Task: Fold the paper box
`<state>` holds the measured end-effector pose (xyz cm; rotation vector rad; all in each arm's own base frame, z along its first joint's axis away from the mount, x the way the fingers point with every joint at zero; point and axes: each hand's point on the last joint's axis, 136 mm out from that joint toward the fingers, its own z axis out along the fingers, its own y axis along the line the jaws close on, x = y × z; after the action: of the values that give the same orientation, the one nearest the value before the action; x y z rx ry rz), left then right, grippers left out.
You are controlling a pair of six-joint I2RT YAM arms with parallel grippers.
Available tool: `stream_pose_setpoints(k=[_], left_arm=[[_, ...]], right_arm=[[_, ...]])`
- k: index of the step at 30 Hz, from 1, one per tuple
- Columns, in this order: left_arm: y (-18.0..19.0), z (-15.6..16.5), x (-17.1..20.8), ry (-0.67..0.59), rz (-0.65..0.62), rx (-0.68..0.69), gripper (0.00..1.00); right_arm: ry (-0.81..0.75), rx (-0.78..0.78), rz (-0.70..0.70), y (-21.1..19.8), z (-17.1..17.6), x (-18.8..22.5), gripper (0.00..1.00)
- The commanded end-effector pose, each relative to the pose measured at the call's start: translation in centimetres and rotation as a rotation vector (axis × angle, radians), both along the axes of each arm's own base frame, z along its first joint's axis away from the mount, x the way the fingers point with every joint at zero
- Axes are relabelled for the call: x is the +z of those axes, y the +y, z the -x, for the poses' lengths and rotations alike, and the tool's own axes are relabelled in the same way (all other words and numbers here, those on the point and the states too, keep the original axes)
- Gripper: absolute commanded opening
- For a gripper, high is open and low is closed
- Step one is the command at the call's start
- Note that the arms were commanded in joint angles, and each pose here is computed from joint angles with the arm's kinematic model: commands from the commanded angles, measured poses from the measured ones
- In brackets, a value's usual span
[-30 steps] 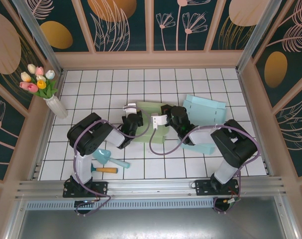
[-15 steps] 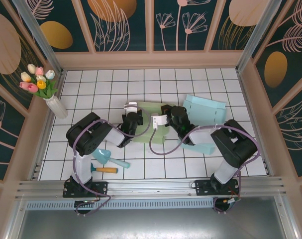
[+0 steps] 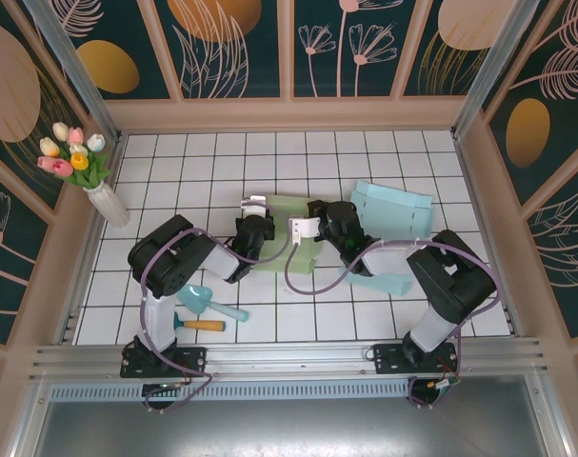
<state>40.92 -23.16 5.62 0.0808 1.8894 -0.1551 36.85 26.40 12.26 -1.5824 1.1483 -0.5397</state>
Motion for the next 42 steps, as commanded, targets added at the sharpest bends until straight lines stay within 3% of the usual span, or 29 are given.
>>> stream_pose_setpoints(k=[1, 11, 16, 18, 21, 24, 29, 36, 42], left_arm=[[1.2, 0.1, -0.2, -0.011, -0.022, 0.017, 0.10], [1.7, 0.0, -0.1, -0.023, -0.043, 0.043, 0.10], [1.7, -0.1, -0.1, -0.028, -0.047, 0.041, 0.10], [1.6, -0.1, -0.1, -0.029, -0.053, 0.037, 0.10], [1.6, -0.1, 0.0, -0.033, -0.054, 0.033, 0.10], [1.5, -0.2, 0.0, -0.036, -0.057, 0.030, 0.10], [1.5, -0.2, 0.1, -0.044, -0.056, 0.029, 0.10], [1.4, -0.2, 0.0, -0.045, -0.057, 0.022, 0.11], [1.4, -0.2, 0.0, -0.045, -0.056, 0.022, 0.11]], right_arm=[[0.076, -0.023, -0.075, -0.5, 0.5, 0.4, 0.11], [0.121, -0.036, -0.321, -0.8, 2.4, 5.4, 0.30], [0.184, -0.139, -0.742, -1.8, 3.2, 10.9, 0.38], [0.254, -0.289, -1.000, -3.5, 2.3, 12.8, 0.39], [0.424, -0.536, -1.249, -5.2, 0.9, 11.8, 0.40], [0.591, -0.674, -1.337, -4.6, 0.5, 9.2, 0.42], [0.810, -0.606, -1.440, -1.3, 0.2, 8.3, 0.45], [0.933, -0.628, -1.543, -0.5, -1.0, 7.6, 0.54], [1.032, -0.640, -1.588, -1.0, -1.3, 5.7, 0.55]])
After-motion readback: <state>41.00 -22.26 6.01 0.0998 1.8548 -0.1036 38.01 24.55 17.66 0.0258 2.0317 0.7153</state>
